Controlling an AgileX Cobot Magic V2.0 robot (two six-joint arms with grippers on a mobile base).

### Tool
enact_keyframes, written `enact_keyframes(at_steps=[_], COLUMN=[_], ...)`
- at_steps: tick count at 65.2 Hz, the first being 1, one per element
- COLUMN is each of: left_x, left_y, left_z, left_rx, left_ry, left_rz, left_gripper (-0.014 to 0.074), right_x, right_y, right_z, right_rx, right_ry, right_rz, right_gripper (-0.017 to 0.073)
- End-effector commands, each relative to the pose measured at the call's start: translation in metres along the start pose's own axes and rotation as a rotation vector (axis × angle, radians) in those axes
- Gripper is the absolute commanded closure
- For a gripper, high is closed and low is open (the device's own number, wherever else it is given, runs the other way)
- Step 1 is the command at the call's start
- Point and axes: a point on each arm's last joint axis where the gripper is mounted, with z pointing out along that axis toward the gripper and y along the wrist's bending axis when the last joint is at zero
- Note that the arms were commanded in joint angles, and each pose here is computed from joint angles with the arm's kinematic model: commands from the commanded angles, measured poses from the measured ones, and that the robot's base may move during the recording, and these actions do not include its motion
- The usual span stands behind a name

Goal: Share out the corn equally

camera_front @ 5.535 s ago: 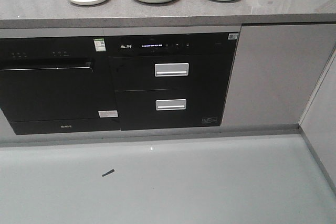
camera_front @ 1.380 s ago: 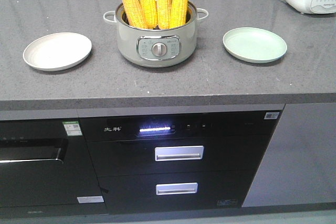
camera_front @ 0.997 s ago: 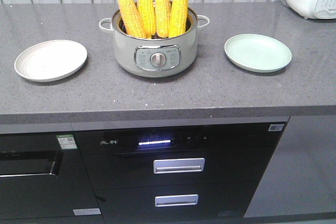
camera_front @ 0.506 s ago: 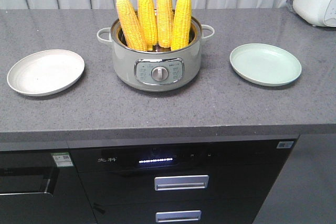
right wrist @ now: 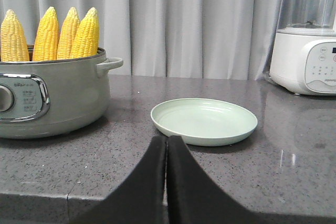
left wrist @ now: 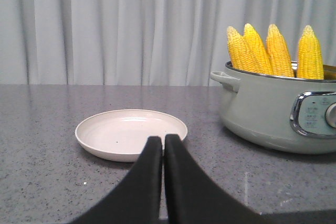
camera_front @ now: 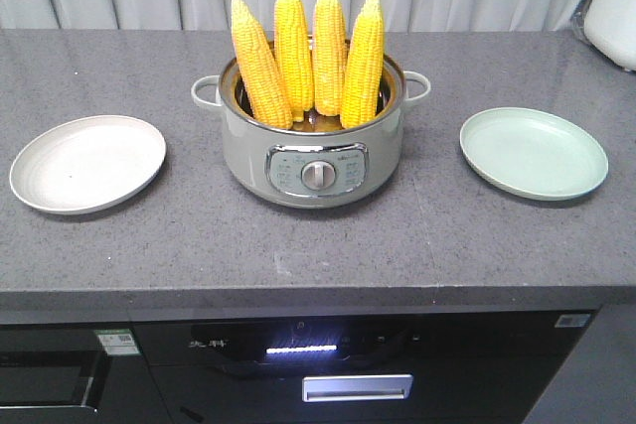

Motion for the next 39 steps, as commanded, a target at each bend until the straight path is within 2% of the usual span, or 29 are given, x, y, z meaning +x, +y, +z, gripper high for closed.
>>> enact_keyframes(at_steps=[1, 39], left_x=[-0.0133, -0.0133], left_y=[-0.0008, -0.0008], left_z=[-0.0022, -0.0022], left_rx=[0.010, 0.010], left_ry=[-0.106, -0.106], left_rz=[-0.012, -0.012], left_gripper=[0.0600, 0.0600], right_x=[-0.0053, -0.0053], right_y=[0.0003, 0.0003], right_z=[-0.0005, -0.0005], right_rx=[-0.002, -0.002], right_ry=[-0.074, -0.074], right_rz=[-0.009, -0.009], right_gripper=[0.0561, 0.0561])
